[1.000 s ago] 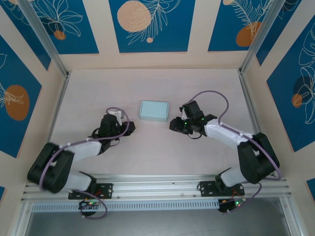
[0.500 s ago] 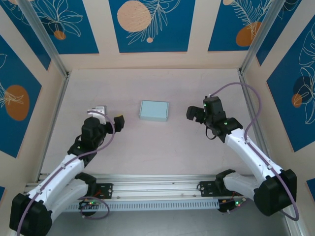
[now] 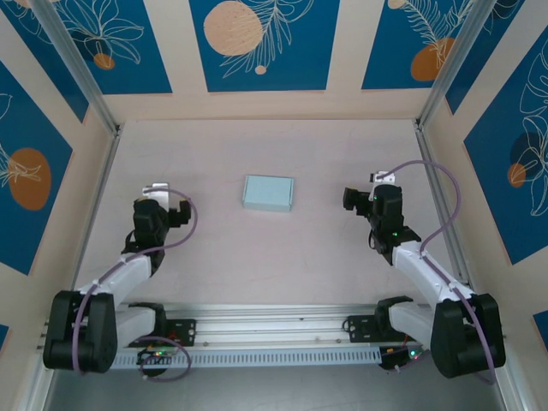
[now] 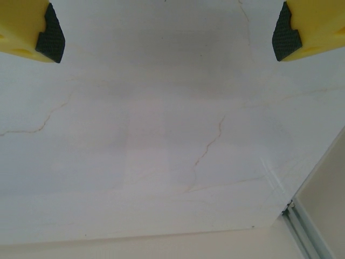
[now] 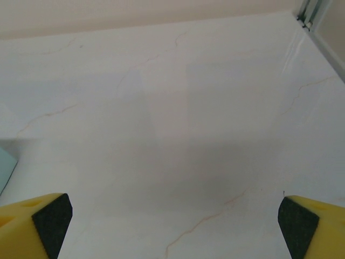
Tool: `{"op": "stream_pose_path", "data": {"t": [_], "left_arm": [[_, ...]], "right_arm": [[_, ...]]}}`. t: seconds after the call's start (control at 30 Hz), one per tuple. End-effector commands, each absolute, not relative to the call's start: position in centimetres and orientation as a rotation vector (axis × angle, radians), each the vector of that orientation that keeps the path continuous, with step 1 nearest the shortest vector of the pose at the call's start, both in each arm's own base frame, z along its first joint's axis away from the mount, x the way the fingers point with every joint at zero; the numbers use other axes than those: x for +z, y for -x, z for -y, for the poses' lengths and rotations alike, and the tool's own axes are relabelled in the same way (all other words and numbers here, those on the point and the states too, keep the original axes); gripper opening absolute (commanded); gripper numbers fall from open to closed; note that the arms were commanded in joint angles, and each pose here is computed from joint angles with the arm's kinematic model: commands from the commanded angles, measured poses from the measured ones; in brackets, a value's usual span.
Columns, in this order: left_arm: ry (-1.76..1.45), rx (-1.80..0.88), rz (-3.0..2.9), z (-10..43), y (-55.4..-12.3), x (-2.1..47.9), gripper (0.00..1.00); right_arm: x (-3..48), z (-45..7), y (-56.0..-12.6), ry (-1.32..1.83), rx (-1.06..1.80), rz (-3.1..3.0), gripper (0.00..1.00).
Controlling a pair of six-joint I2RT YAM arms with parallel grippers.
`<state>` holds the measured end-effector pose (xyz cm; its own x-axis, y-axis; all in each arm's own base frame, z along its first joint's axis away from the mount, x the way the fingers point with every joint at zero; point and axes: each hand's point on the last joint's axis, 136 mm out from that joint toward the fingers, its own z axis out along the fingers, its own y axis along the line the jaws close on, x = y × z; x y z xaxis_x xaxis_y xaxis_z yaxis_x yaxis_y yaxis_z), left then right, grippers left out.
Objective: Fold the paper box
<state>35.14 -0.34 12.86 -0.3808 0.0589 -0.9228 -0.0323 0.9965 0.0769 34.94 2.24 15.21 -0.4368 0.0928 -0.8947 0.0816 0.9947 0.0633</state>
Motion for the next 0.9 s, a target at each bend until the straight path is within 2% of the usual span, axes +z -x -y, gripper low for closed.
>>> {"op": "stream_pose_path", "data": {"t": [0.0, 0.57, 0.87], "left_arm": [[-0.107, 0.044, -1.838, 1.6, -35.9, 14.5, 1.00], [-0.222, -0.063, -1.873, 4.0, -38.5, 9.2, 1.00], [-0.189, -0.085, -1.939, 3.5, -39.4, 8.8, 1.00]], "right_arm": [[16.9, -2.9, -36.4, -0.071, 0.063, -1.900, 0.99], [12.8, -4.0, -38.3, 0.083, 0.059, -1.890, 1.00], [10.5, -4.3, -38.9, 0.121, 0.174, -1.916, 0.99]]}}
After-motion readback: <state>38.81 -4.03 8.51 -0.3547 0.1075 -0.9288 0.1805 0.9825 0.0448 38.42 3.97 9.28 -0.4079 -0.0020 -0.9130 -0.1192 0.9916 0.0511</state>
